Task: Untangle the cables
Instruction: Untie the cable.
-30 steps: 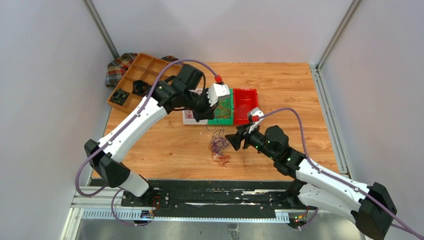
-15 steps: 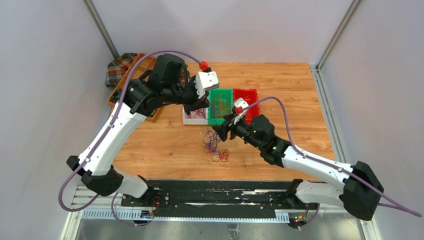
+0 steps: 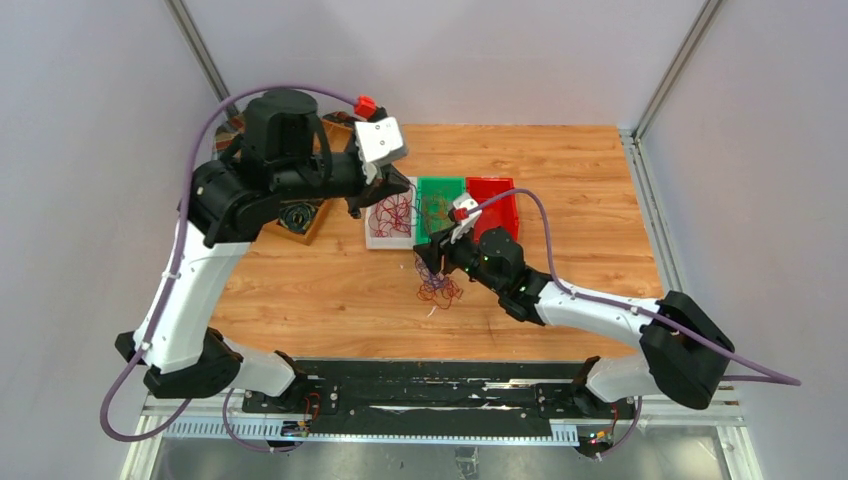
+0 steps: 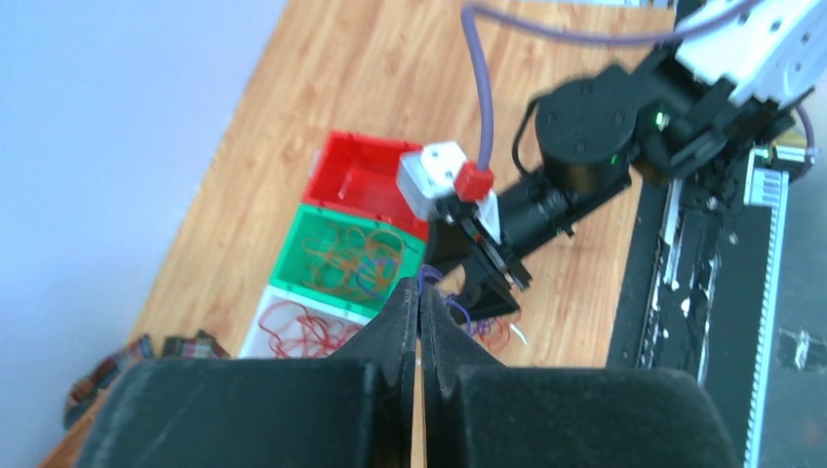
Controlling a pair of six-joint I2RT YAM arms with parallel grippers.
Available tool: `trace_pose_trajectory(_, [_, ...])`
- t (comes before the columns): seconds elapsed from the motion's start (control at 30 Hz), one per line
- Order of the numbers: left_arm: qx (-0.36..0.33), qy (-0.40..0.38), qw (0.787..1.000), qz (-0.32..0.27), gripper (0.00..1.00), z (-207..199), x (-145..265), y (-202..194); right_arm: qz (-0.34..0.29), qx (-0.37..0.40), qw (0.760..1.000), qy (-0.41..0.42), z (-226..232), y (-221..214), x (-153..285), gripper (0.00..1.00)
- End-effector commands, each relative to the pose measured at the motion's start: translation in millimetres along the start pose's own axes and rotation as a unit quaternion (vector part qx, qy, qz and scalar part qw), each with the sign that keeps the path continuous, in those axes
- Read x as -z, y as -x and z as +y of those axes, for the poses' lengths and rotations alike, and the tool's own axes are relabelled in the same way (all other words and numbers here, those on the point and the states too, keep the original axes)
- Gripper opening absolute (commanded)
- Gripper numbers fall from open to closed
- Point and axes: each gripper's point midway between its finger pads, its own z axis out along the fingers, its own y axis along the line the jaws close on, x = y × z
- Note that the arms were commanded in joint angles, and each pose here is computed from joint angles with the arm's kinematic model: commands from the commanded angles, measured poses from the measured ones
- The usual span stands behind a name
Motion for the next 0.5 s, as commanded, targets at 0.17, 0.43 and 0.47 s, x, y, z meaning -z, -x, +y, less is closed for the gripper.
trace_pose_trajectory(0.17, [-0.028,0.088,0.990,-0.105,0.00,20.5,53.3,80.2,0.019,-0.084,0.996,-0.004,-0.1,-64.4,11.3,0.48])
trace_pose_trajectory(0.43, [-0.061,0.190,0.961,-0.190,0.00,48.2,100.7,136.8,0.065,-0.104,0.992,-0.016,-1.8,-117.0,32.5,0.48])
trace_pose_trajectory(0.47, [-0.065,0.196,0.959,-0.191,0.00,50.6,100.2,136.6,0.065,-0.104,0.992,-0.017,-1.8,-117.8,35.1,0.48])
